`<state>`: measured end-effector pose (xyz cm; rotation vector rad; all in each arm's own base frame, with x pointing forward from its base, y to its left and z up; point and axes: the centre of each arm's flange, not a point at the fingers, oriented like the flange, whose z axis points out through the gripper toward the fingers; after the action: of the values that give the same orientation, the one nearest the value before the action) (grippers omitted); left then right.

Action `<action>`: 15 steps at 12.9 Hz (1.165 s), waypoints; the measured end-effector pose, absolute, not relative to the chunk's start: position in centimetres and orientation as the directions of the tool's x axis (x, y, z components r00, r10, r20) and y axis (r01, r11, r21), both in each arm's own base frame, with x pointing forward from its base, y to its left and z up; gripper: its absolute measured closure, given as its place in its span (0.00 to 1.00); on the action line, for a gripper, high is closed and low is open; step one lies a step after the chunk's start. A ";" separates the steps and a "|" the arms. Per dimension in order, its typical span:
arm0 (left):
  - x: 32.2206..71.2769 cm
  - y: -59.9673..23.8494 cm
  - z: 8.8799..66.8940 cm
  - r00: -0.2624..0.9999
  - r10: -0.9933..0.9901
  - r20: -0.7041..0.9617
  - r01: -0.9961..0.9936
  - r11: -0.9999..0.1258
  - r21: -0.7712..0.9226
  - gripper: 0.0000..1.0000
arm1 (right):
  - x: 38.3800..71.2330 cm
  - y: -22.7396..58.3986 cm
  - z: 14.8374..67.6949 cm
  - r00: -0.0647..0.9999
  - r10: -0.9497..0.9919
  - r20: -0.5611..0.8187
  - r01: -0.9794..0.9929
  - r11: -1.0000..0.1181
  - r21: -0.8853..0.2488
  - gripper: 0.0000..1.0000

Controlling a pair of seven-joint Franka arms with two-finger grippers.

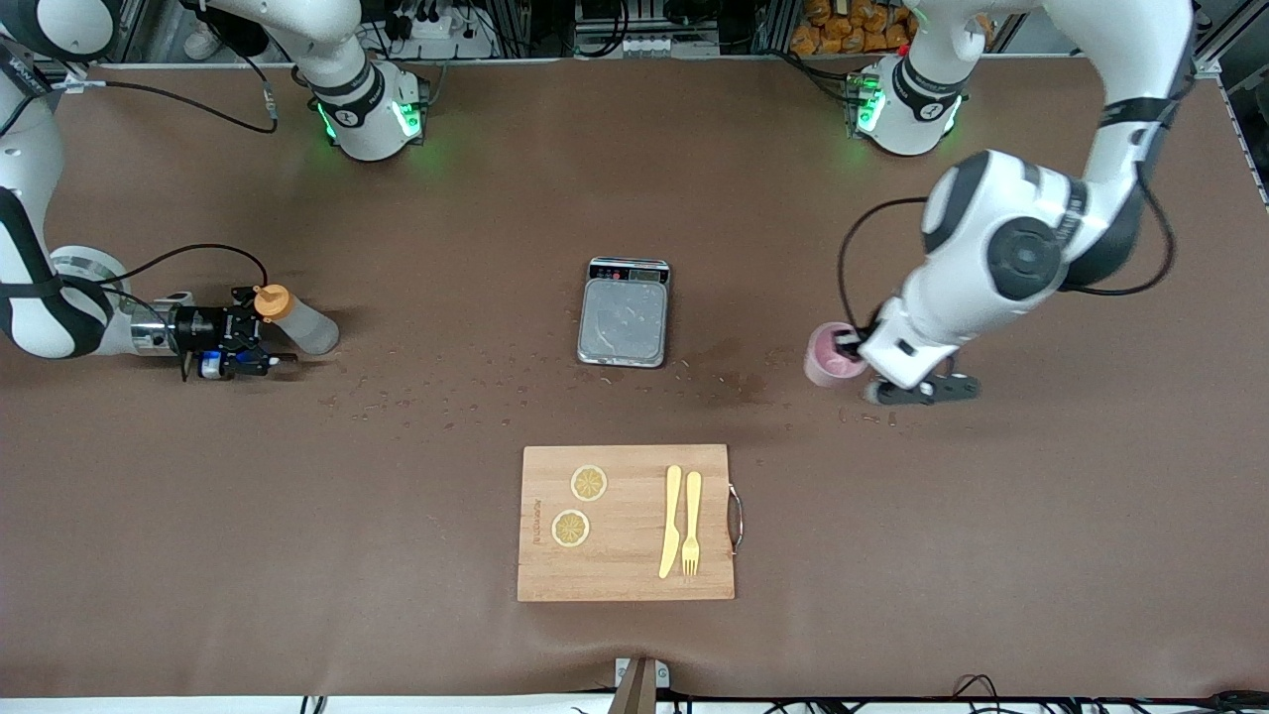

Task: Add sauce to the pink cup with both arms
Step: 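Carry the pink cup onto the silver scale with the left gripper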

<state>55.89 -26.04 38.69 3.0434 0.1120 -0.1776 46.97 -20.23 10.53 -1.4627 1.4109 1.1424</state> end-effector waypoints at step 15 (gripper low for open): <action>46.4 -51.5 26.7 0.953 0.117 -0.279 0.146 -0.985 0.087 0.97 | 46.6 -19.4 10.2 -0.017 -0.270 -0.963 -0.996 -0.081 0.041 0.47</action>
<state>46.43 -51.46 26.67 2.9985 0.2021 -0.4185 46.60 -19.42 10.16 -1.4605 1.3892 1.1536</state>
